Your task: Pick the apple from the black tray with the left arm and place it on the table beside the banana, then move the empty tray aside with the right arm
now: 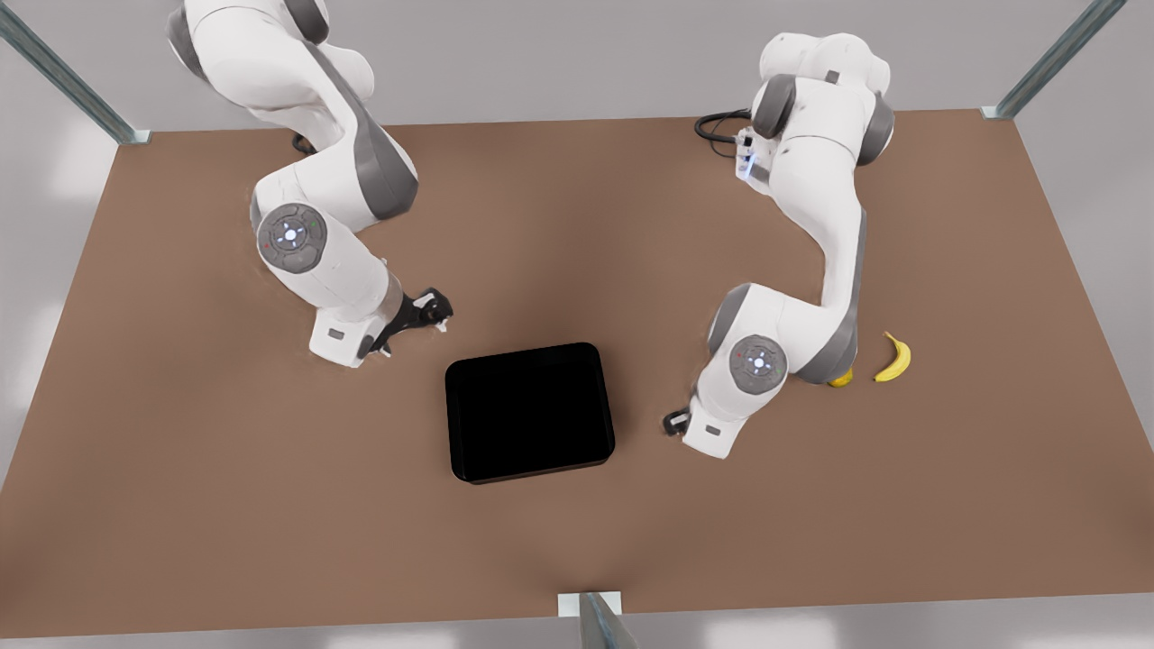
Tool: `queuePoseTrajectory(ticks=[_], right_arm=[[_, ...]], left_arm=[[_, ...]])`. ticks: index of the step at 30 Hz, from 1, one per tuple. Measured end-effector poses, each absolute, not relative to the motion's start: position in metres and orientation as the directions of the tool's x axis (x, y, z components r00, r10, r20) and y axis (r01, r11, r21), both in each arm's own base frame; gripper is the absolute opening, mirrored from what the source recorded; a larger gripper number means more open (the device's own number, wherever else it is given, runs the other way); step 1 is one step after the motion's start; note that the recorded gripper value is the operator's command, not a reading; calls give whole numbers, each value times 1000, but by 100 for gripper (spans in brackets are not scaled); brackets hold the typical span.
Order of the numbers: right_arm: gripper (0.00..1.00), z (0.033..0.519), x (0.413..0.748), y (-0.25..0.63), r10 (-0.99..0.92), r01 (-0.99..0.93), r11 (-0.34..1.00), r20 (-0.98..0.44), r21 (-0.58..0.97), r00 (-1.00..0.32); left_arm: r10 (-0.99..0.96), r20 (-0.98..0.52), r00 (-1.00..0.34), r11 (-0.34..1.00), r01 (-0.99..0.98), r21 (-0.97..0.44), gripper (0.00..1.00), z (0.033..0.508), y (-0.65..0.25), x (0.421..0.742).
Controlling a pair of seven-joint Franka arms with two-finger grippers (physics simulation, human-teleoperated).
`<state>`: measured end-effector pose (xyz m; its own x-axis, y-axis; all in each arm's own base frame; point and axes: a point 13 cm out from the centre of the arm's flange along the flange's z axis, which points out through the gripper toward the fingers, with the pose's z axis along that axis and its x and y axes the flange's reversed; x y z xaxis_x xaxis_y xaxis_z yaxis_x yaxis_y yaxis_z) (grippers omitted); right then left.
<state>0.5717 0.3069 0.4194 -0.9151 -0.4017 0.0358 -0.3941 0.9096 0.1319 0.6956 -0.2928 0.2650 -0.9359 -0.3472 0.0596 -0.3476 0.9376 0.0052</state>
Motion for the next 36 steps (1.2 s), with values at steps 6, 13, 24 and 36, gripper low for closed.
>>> queuePoseTrajectory(ticks=[6,13,24,36], right_arm=[[100,281,576,325,-215,-187,973,231,138,-949],[100,230,598,270,29,47,997,261,61,-965],[100,143,631,263,159,169,985,205,33,-966],[97,94,642,263,59,60,998,147,7,-987]], left_arm=[[-349,206,-914,937,-341,74,69,188,-39,710],[-59,222,-973,996,-44,76,100,101,7,715],[174,202,-964,979,192,74,100,97,18,723],[205,319,-925,973,229,38,100,44,26,683]])
